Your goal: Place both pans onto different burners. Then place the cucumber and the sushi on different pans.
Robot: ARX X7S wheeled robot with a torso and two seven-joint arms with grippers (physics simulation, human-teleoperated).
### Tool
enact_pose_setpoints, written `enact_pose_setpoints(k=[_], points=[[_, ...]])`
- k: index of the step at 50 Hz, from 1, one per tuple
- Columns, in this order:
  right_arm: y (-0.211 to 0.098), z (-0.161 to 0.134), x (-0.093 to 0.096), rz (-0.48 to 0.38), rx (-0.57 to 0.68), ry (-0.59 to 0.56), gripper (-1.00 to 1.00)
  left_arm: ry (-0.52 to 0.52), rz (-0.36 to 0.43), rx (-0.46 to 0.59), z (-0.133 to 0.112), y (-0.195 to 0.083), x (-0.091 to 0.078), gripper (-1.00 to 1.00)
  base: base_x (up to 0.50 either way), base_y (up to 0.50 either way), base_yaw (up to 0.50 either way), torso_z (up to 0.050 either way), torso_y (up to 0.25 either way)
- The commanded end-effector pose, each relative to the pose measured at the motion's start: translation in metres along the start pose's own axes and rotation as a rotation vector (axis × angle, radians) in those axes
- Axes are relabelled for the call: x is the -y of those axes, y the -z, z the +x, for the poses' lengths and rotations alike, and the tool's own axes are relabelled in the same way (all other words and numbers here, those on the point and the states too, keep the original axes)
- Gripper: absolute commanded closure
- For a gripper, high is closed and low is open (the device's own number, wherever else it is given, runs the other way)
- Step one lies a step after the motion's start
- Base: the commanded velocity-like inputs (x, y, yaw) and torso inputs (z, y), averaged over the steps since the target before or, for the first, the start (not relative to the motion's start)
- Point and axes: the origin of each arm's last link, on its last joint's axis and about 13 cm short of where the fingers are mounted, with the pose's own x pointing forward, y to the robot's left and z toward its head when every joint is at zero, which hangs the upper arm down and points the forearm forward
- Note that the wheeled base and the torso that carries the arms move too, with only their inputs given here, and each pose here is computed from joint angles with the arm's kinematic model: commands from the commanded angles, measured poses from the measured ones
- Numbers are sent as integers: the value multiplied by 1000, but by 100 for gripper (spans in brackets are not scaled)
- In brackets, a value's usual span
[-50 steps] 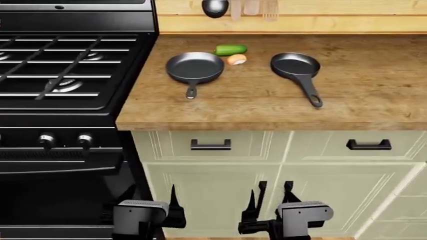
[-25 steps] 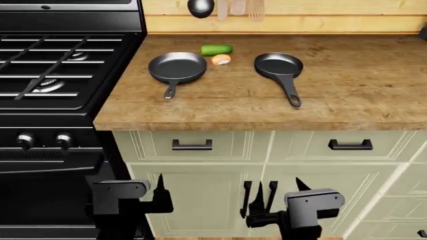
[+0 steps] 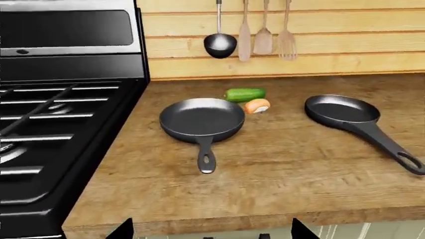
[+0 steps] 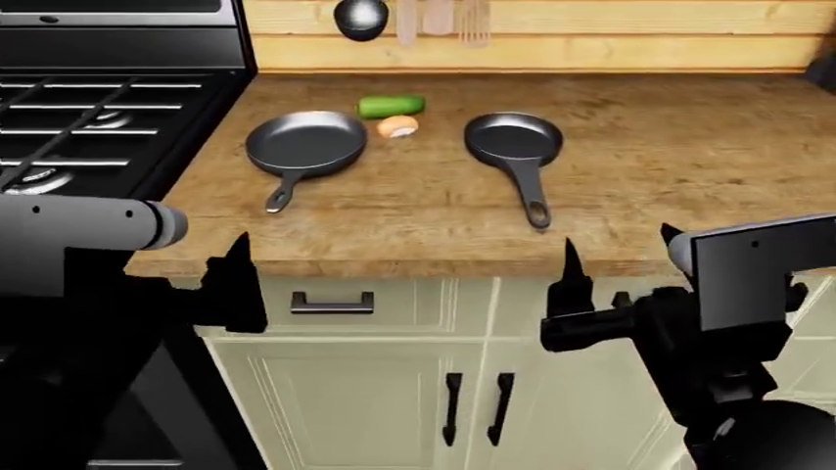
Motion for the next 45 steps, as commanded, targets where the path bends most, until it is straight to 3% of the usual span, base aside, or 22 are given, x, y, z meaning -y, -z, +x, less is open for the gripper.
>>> enact_pose_setpoints(k=[1, 14, 40, 45], points=[[-29, -17, 7, -113, 55, -7, -100, -22, 145, 58, -14, -30, -7, -100, 480, -223, 0, 0, 0], [-36, -14, 5, -129, 57, -13, -100, -29, 173, 66, -8, -39, -7, -100, 500, -157, 0, 0, 0], [-37, -13, 0, -159, 57, -17, -100, -20, 193, 60, -8, -36, -6, -100, 500, -1, 0, 0, 1], [-41, -11, 0, -118, -29, 4, -100, -15, 185, 47, -5, -32, -7, -100, 0, 0, 0, 0, 2]])
